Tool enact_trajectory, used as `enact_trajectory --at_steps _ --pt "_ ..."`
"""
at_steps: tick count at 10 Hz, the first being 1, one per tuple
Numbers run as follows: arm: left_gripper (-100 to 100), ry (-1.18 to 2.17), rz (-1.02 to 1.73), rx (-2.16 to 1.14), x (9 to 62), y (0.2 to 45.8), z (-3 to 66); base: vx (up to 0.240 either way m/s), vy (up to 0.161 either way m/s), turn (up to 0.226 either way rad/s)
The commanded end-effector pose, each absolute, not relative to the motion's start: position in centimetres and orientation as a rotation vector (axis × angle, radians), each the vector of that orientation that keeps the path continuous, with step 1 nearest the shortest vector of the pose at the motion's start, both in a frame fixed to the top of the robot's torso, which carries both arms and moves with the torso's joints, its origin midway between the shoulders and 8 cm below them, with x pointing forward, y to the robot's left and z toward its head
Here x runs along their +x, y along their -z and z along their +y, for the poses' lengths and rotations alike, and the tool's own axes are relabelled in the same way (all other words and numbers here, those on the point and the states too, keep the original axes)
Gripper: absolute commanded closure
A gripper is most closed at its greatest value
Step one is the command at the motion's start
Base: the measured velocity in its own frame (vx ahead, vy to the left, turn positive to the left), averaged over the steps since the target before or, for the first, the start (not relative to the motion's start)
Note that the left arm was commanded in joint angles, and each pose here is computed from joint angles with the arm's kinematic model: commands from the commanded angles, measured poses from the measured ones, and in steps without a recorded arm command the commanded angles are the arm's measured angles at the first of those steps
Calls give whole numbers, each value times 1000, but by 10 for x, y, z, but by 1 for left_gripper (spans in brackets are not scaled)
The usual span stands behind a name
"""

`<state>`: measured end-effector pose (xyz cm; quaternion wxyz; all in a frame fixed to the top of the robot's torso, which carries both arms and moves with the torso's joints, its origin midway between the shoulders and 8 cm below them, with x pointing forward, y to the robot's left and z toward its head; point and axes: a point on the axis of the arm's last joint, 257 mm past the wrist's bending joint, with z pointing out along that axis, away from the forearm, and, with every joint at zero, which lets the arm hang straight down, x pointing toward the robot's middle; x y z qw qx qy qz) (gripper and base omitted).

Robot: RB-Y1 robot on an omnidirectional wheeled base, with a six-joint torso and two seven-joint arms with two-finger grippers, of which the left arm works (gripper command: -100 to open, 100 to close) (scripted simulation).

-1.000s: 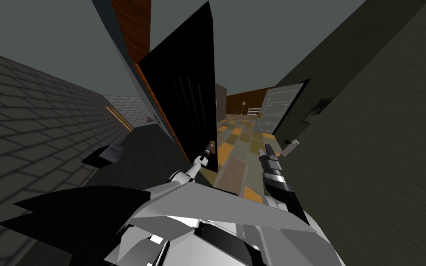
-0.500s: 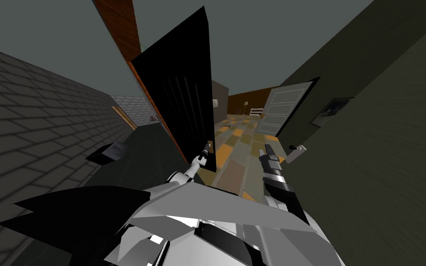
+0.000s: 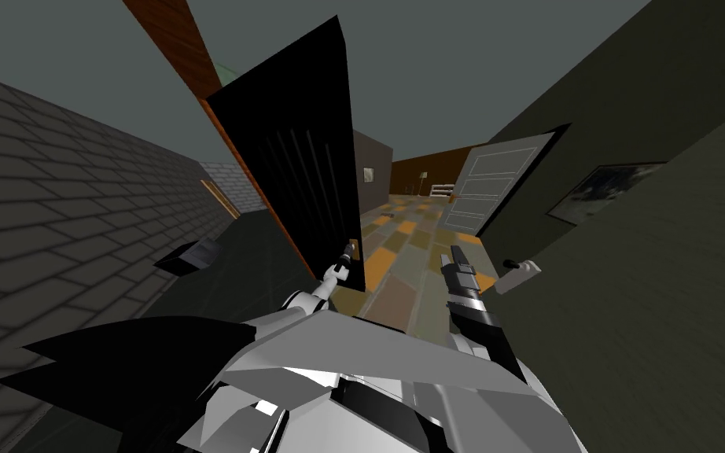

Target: Push the door open

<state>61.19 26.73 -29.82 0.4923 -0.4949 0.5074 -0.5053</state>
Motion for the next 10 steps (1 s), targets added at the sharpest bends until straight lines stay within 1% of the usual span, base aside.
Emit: enact_trajectory --at_steps 1,3,5,10 --pt "100 1217 1217 -1204 611 296 275 146 -122 59" --pt "100 1205 1208 -1212 610 297 285 95 -50 39" --pt "100 1194 1197 -1219 609 297 293 160 -71 50" --pt "100 1152 1155 -1246 605 298 323 202 -58 38"
